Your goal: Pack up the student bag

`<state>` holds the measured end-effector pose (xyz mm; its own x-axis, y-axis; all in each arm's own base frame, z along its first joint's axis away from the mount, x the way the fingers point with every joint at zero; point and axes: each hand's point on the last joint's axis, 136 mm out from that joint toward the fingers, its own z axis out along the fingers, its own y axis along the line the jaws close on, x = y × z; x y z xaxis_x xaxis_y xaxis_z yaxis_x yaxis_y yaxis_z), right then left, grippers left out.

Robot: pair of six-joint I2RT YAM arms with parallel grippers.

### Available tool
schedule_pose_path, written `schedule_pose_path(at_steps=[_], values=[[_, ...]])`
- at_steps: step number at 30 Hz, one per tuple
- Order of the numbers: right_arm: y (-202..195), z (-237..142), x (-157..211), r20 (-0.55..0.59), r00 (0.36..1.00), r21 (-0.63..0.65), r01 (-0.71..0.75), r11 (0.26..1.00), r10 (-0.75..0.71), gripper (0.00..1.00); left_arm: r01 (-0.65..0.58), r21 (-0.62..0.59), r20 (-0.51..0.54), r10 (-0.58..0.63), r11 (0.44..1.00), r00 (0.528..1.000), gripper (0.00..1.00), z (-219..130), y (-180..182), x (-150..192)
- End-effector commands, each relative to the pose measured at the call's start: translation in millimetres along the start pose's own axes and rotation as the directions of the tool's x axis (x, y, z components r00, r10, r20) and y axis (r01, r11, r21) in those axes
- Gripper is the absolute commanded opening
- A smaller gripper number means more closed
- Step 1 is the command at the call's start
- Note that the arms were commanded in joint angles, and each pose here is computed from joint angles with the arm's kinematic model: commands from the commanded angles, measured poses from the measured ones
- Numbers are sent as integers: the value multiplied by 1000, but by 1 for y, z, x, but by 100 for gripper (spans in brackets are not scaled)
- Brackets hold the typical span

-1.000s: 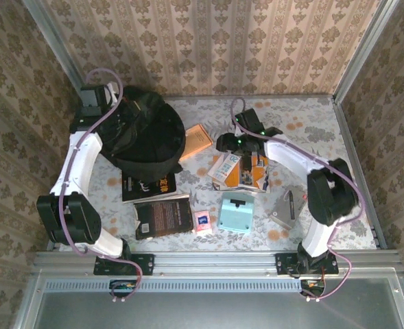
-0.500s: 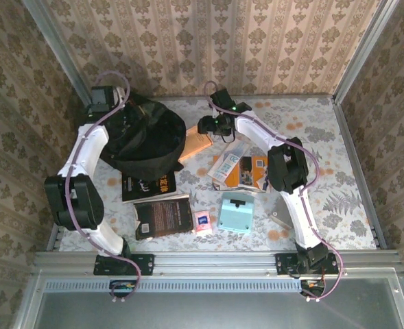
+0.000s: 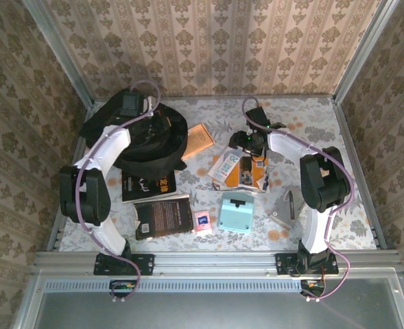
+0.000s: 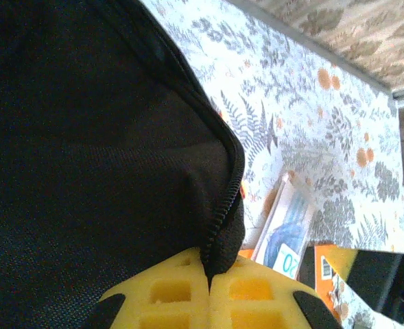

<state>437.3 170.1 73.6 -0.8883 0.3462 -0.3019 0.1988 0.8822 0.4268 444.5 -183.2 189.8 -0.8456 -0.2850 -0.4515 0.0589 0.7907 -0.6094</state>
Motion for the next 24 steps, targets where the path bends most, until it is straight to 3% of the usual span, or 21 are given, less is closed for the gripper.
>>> schedule_pose_path(at_steps=[1, 7, 14, 24], values=[[5, 16, 16, -52, 996, -76, -72, 994, 68, 68, -44, 55, -42, 47, 998, 998, 0, 14, -14, 14], [10, 38, 18, -110, 988, -164, -127, 978, 110, 66, -83, 77, -121, 92, 994, 988, 0, 34, -26, 43], [64, 36, 3, -105, 987, -409, -152, 900, 119, 55, -97, 98, -220, 117, 990, 968, 0, 56, -28, 73], [83, 71, 2, -146, 972, -395, -226, 890, 182, 38, -92, 112, -257, 118, 989, 959, 0, 64, -29, 86]])
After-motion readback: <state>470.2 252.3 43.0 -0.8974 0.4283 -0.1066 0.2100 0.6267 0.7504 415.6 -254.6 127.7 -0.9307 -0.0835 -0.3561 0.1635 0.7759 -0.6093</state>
